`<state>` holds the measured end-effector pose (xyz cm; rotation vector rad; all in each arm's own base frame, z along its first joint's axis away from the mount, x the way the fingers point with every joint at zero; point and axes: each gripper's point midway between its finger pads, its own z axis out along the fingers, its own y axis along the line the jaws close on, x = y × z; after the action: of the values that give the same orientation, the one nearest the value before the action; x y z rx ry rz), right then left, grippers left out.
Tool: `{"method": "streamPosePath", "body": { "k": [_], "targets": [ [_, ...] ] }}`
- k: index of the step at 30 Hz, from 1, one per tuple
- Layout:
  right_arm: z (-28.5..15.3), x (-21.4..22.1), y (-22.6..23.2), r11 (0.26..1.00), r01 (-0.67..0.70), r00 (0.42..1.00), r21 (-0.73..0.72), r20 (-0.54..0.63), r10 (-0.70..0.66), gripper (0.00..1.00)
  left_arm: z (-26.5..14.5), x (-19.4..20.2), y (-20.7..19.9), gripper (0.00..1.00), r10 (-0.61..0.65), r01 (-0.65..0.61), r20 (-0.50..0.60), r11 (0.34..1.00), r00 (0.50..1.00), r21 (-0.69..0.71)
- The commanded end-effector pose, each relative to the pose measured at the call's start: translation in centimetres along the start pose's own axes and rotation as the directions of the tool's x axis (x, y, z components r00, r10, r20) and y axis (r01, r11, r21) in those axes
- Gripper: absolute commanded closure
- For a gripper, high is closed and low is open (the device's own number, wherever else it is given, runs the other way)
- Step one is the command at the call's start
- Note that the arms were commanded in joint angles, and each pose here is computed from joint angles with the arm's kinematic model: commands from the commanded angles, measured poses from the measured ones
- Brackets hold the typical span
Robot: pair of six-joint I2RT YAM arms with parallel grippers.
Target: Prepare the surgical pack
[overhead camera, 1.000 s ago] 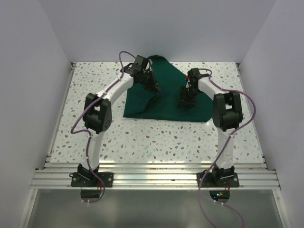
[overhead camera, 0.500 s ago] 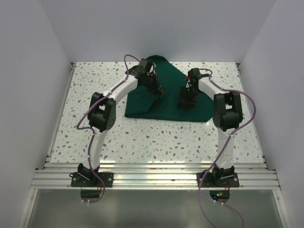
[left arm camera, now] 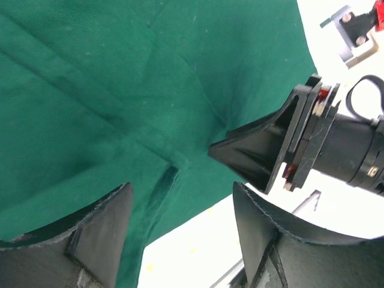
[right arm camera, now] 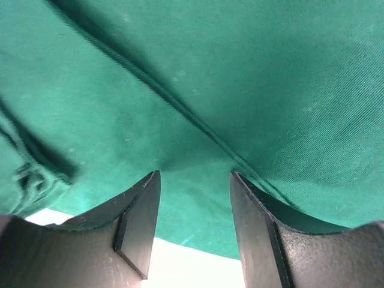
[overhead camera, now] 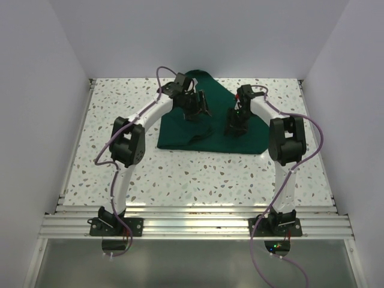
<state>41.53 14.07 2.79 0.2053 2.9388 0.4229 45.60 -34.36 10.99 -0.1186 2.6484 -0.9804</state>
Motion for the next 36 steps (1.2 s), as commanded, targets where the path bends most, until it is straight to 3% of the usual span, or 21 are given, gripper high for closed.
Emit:
{"method": "streamPosePath", "body": {
  "k": [1, 4, 5, 6, 8, 11, 15, 16, 19, 21, 25, 28, 31, 36],
  "targets": [
    [-2.7, -2.3, 1.4, 0.999, 0.045, 0.996, -0.021, 0.076, -0.043, 0.46, -7.9, -4.3, -3.4, 0.29, 0.124, -0.129, 0.185, 0.991, 0.975, 0.015],
    [-4.8, -3.2, 3.1, 0.995, 0.056, 0.990, -0.082, 0.135, -0.045, 0.47, -10.6, -4.6, -1.0, 0.42, 0.118, -0.116, 0.224, 0.993, 0.967, -0.020],
    [-5.9, -3.4, 4.2, 0.990, 0.067, 0.986, -0.127, 0.163, -0.046, 0.47, -11.2, -5.0, 0.1, 0.52, 0.114, -0.111, 0.239, 0.993, 0.964, -0.025],
    [-6.3, -3.4, 4.9, 0.985, 0.069, 0.985, -0.158, 0.170, -0.041, 0.47, -10.6, -3.6, 2.0, 0.59, 0.095, -0.087, 0.205, 0.995, 0.974, -0.048],
    [-6.8, -3.3, 6.6, 0.969, 0.075, 0.981, -0.235, 0.190, -0.030, 0.47, -11.4, -3.0, 2.3, 0.76, 0.098, -0.097, 0.212, 0.995, 0.972, -0.012],
    [-8.0, -2.5, 9.5, 0.924, 0.102, 0.983, -0.369, 0.177, -0.038, 0.48, -10.2, -0.2, 3.2, 0.88, 0.074, -0.083, 0.152, 0.995, 0.986, 0.052],
    [-8.5, -1.6, 11.0, 0.880, 0.080, 0.989, -0.469, 0.144, -0.013, 0.39, -8.8, 1.7, 4.2, 0.90, 0.075, -0.080, 0.100, 0.995, 0.992, 0.055],
    [-8.3, -1.2, 11.4, 0.866, 0.056, 0.993, -0.496, 0.114, 0.001, 0.30, -8.6, 1.8, 4.4, 0.90, 0.074, -0.080, 0.093, 0.995, 0.993, 0.052],
    [-7.0, -0.7, 12.0, 0.839, -0.010, 0.999, -0.545, 0.035, 0.035, 0.22, -8.1, 1.9, 4.6, 0.90, 0.074, -0.080, 0.086, 0.995, 0.993, 0.060],
    [-6.3, -0.6, 12.0, 0.832, -0.036, 0.998, -0.553, 0.019, 0.056, 0.21, -7.7, 2.1, 4.5, 0.90, 0.071, -0.077, 0.078, 0.994, 0.994, 0.077],
    [-5.5, -0.5, 11.5, 0.845, -0.056, 0.997, -0.532, 0.013, 0.074, 0.25, -6.6, 2.4, 4.3, 0.90, 0.073, -0.078, 0.058, 0.992, 0.996, 0.100],
    [-5.2, -0.4, 11.4, 0.842, -0.060, 0.997, -0.536, 0.005, 0.075, 0.34, -5.8, 3.1, 4.7, 0.90, 0.067, -0.069, 0.031, 0.993, 0.997, 0.099],
    [-5.1, -0.5, 11.7, 0.829, -0.068, 0.997, -0.555, 0.000, 0.082, 0.50, -5.4, 4.2, 5.2, 0.90, 0.056, -0.057, 0.010, 0.993, 0.998, 0.101],
    [-4.7, -1.2, 10.7, 0.869, -0.058, 0.996, -0.492, 0.034, 0.085, 0.53, -4.8, 6.9, 6.7, 0.91, 0.043, -0.039, -0.045, 0.996, 0.998, 0.080]
  ]
}}
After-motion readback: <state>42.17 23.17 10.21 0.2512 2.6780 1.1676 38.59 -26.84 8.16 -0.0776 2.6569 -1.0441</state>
